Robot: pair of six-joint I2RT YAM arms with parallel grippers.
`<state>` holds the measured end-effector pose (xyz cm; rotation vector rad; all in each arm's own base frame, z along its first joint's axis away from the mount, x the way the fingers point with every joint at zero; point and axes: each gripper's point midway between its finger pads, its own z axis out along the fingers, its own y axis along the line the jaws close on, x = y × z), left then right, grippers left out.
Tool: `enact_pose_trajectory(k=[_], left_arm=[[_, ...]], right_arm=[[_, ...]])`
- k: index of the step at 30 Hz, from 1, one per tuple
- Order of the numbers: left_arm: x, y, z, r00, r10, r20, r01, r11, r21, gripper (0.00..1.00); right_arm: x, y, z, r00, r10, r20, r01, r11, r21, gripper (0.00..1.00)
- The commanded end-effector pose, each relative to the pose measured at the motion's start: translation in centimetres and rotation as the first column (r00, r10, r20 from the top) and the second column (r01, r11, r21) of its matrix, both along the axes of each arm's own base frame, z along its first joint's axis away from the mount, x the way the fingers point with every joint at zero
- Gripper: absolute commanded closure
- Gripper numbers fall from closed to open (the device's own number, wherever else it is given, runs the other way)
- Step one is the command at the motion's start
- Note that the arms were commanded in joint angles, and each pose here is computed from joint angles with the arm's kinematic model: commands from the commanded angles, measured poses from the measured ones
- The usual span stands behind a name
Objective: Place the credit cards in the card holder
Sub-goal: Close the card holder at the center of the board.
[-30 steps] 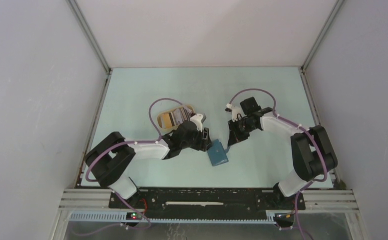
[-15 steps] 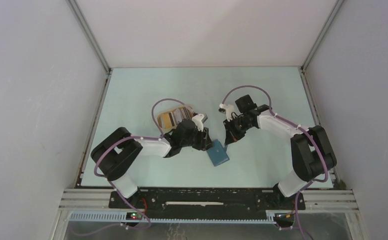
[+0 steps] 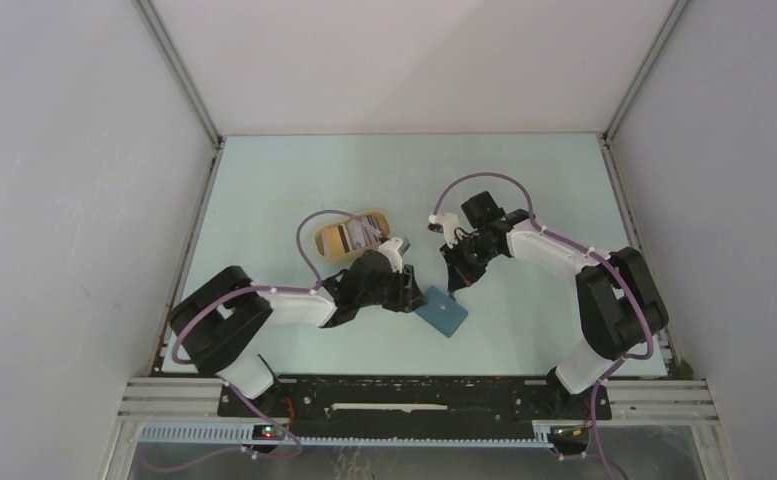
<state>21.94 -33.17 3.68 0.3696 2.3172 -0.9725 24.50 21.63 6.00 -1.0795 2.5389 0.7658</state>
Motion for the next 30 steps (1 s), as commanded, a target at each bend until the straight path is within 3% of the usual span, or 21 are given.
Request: enact_pose_trajectory(k=[1,6,12,23,30], left_arm=[[1.5,1.4,4.2,0.99,0.11,0.092,-0.106,0.993,-0.045,0.52],[0.9,0.2,7.2,0.994,0.081,0.079,-0.068,0.985,-0.159,0.55],[-0.1,-2.7,6.7,0.999,-0.003,-0.04,-0.008,0.965,-0.263,0.69],[0.8,-3.1,3.6,0.994,0.027,-0.11,-0.046,0.983,-0.178,0.8],[1.4,-3.0,0.3,0.987,0.044,-0.152,-0.054,0.997,-0.06,0.97]], right_arm=[[0.3,0.0,1.0,0.997,0.066,0.049,-0.066,0.998,-0.003,1.0],[0.0,0.1,1.0,0.996,0.088,0.029,-0.088,0.996,0.001,1.0],[0.1,0.1,1.3,0.996,0.08,0.028,-0.08,0.997,0.014,1.0],[0.1,0.3,1.6,0.997,0.075,0.018,-0.076,0.996,0.042,1.0],[-0.2,0.6,1.6,0.997,0.08,0.005,-0.08,0.995,0.058,1.0]])
